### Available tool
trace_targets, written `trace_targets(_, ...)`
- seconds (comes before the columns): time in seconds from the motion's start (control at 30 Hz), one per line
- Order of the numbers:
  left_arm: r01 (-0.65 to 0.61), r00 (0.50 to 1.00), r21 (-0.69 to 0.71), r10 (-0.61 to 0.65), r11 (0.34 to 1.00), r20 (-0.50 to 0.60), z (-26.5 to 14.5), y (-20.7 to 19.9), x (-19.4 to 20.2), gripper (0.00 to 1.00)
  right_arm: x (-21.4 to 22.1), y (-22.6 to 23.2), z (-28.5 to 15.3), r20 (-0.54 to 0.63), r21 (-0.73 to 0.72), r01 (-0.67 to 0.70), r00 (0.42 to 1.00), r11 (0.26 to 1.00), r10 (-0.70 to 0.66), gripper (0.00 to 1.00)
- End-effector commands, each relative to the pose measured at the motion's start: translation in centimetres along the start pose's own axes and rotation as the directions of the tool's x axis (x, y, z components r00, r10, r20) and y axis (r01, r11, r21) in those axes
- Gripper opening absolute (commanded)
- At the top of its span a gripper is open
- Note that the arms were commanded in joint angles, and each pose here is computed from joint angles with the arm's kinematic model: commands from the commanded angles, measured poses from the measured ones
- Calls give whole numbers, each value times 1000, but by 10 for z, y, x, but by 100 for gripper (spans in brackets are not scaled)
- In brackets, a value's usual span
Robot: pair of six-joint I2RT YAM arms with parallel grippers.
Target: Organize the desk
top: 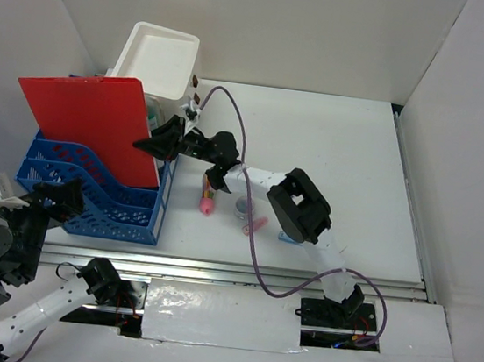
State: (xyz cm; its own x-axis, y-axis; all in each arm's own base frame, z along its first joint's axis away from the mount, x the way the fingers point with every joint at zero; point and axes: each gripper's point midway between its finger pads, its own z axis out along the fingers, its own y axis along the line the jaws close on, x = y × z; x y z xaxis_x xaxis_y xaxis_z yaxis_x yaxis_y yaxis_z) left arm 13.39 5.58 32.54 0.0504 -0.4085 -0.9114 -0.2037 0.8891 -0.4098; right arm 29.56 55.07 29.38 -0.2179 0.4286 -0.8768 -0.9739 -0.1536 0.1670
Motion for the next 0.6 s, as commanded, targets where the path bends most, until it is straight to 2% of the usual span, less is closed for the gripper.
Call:
trace_targets(0.0, 19, 999, 40, -20, 999, 27, -2, -3, -7, 99, -94, 71, 4, 397, -165, 430, 853, 888, -340, 0)
trace_targets(0.4, 21, 999, 54, -22, 998, 28, -3, -4, -7, 100, -79, 64, 9, 386, -206, 416, 866, 886, -317, 0)
trace_targets(0.53, 12, 1000, 57, -14, 998, 25, -3, -6, -6, 99, -71, 65, 3, 360, -194, 399, 879, 896, -313, 22)
trace_targets(0.57, 11, 1000, 60, -12, 998, 23, -3, -6, -5, 99, -63, 64, 0, 340, -194, 389, 888, 901, -310, 25)
